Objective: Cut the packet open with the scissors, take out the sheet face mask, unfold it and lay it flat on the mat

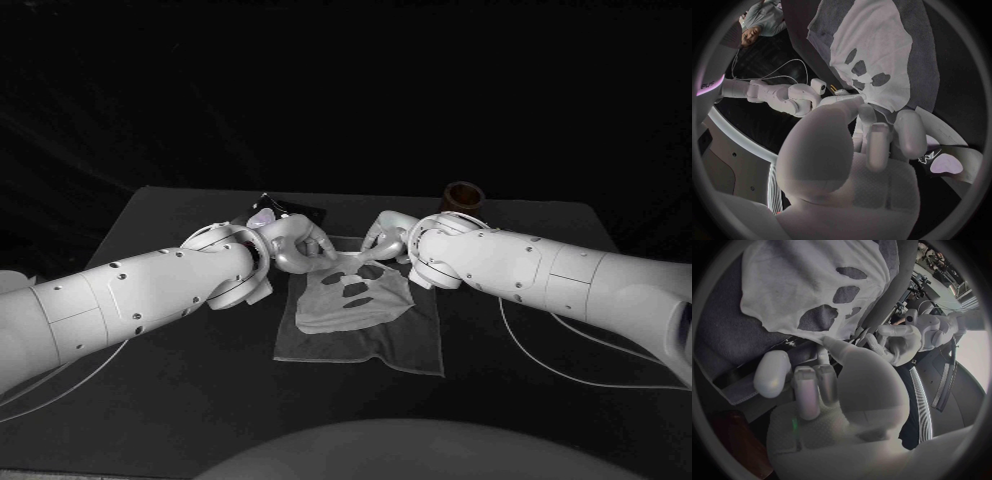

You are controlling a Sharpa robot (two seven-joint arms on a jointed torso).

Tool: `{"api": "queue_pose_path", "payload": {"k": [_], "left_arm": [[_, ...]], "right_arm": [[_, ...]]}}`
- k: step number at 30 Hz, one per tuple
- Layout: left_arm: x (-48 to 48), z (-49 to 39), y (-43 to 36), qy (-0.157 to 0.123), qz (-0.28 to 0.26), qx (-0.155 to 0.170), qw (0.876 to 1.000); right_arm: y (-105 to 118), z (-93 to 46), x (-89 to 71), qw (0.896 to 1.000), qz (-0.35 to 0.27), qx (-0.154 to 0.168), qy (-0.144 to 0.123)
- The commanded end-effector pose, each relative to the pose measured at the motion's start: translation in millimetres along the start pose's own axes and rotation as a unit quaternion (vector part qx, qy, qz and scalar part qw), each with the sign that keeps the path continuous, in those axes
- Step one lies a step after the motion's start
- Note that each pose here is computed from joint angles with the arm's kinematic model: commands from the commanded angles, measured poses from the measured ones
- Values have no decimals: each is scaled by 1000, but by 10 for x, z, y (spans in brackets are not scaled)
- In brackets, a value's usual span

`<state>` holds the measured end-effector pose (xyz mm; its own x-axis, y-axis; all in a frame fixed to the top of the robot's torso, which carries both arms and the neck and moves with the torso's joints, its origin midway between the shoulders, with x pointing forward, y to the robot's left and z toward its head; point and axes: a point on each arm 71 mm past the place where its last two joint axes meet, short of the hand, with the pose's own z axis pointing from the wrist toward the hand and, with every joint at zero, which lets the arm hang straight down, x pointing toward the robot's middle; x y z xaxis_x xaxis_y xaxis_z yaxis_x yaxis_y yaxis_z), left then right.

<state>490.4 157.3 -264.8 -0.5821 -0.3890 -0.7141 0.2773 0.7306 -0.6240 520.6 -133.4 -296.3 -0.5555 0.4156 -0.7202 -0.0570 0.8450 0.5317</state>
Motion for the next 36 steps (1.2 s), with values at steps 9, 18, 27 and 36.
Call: {"api": "queue_pose_path", "payload": {"k": [9, 18, 27, 36], "left_arm": [[80, 35, 11, 30, 42, -1, 999], [105, 53, 68, 44, 53, -25, 997], [119, 71, 98, 55, 60, -41, 996], [164, 99, 142, 59, 71, -48, 995]], "right_arm": [[16, -1, -15, 1000, -7, -10, -13], [22, 3, -6, 1000, -7, -10, -9], [28, 4, 1, 1000, -7, -11, -6], [31, 7, 5, 1000, -7, -11, -5]]}}
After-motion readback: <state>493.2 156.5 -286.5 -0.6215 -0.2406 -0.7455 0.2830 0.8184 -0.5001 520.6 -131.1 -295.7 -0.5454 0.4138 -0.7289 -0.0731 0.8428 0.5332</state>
